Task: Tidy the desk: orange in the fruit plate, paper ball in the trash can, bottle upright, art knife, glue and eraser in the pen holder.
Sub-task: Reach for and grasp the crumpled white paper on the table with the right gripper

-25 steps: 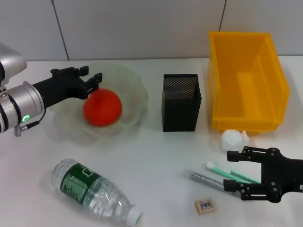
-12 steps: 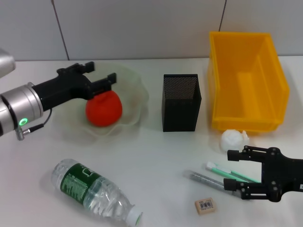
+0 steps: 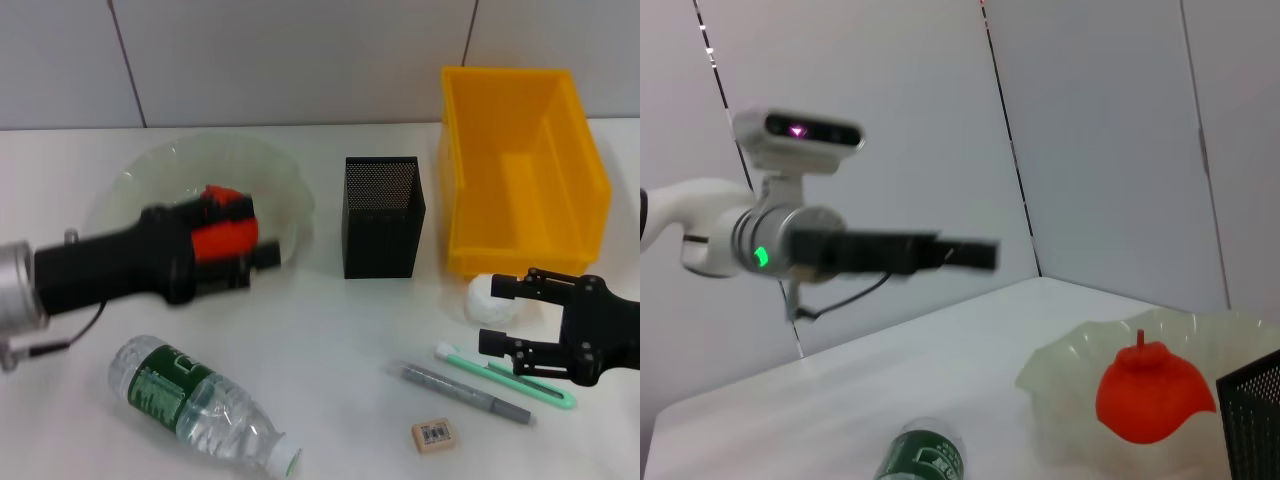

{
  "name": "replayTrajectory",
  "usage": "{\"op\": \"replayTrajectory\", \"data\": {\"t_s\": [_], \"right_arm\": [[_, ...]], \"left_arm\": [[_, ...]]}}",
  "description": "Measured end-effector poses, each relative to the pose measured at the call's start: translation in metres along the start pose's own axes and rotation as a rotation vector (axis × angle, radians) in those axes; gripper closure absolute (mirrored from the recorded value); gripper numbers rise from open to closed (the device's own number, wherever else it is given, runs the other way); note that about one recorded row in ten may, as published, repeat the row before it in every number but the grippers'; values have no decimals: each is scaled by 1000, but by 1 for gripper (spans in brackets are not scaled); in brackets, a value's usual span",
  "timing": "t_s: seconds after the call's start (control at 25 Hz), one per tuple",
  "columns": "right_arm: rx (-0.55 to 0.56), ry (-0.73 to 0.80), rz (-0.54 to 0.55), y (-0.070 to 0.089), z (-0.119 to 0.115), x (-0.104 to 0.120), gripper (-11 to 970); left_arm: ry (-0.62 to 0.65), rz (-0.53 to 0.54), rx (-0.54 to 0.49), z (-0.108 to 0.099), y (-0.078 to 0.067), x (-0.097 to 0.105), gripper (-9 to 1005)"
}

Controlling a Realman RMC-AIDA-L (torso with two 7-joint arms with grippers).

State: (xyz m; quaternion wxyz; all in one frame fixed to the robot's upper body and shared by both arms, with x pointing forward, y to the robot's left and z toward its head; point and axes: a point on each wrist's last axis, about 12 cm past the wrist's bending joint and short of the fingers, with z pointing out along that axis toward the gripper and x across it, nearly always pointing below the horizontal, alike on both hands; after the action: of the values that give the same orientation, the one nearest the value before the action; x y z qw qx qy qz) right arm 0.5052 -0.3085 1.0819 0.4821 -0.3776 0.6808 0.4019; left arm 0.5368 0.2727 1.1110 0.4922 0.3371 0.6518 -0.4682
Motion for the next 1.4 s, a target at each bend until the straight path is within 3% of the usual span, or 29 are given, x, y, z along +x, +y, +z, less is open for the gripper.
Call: {"op": "replayTrajectory", "data": {"t_s": [0.28, 0.44, 0.64, 0.72, 0.76, 0.84, 1.0, 1.2, 1.4], "right_arm": [[-20, 11, 22, -3, 5, -5, 213], [-31, 36, 56, -5, 7, -7, 215], [-58, 83, 169, -11, 8, -36, 219], [-73, 199, 233, -13, 15, -70, 220], [-73, 199, 233, -13, 15, -70, 220], [-61, 302, 245, -13, 22, -91, 222], [34, 571, 313, -14, 45, -141, 224], [127, 756, 365, -15, 65, -167, 228], [269, 995, 335, -16, 94, -172, 231]], "left_arm": [[123, 24, 101, -9, -18, 26, 199], [159, 43, 109, -9, -21, 33, 199], [160, 70, 102, -10, -23, 38, 199], [153, 87, 96, -10, -24, 40, 199], [153, 87, 96, -10, -24, 40, 199], [152, 96, 95, -10, -24, 40, 199], [149, 111, 96, -8, -24, 41, 200], [148, 113, 98, -7, -24, 41, 200], [147, 121, 105, -5, -24, 39, 200]]}}
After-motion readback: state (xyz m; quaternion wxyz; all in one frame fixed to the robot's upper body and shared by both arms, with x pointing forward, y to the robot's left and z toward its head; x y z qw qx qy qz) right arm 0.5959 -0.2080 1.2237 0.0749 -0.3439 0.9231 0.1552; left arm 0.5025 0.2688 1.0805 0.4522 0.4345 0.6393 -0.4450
